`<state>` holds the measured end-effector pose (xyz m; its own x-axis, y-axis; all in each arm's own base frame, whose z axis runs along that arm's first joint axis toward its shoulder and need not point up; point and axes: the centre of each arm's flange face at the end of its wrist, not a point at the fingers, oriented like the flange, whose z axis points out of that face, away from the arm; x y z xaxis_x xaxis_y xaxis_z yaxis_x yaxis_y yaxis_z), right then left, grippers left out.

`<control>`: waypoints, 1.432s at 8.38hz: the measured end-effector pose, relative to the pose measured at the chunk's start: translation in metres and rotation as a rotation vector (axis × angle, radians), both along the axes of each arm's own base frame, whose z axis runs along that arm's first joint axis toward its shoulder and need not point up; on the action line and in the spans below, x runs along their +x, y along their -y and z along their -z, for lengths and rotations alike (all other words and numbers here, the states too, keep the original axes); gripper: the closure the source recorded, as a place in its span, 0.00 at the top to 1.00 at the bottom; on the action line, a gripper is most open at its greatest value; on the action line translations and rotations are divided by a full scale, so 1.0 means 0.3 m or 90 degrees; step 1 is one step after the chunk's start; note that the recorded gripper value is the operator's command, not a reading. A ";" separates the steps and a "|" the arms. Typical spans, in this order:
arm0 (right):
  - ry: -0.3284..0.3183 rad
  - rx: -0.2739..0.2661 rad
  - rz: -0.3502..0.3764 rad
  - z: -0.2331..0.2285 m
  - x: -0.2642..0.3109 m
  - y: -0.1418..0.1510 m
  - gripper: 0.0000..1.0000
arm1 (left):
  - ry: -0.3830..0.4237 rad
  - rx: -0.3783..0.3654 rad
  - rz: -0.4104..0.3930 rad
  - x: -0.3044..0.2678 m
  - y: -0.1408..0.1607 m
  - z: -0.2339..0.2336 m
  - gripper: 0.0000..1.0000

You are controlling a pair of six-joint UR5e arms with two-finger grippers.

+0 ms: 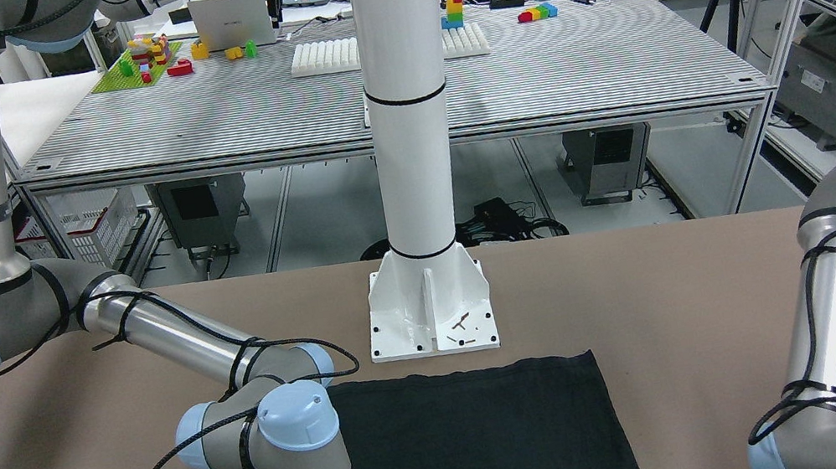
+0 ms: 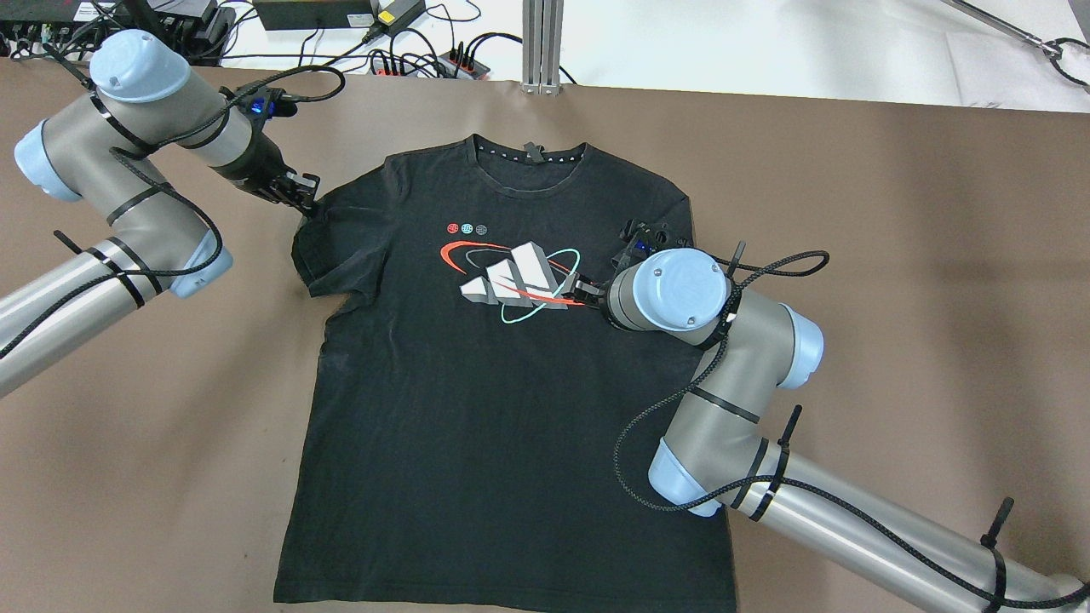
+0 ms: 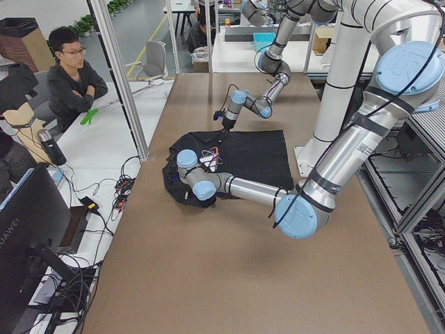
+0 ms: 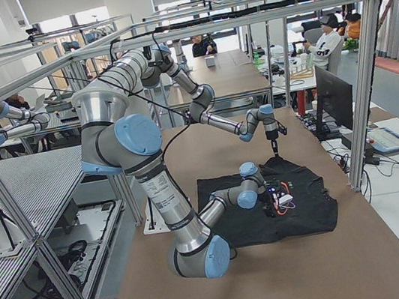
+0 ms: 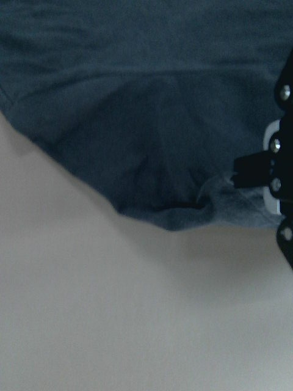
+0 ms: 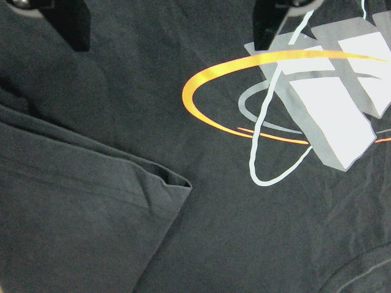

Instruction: Fold clothes

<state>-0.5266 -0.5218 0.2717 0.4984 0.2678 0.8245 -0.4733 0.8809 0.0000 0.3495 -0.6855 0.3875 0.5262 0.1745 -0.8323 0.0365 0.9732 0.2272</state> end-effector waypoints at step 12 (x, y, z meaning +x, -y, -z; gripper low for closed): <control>-0.013 -0.001 0.005 -0.033 -0.013 0.002 0.94 | -0.045 -0.083 0.093 0.434 -0.122 0.394 0.93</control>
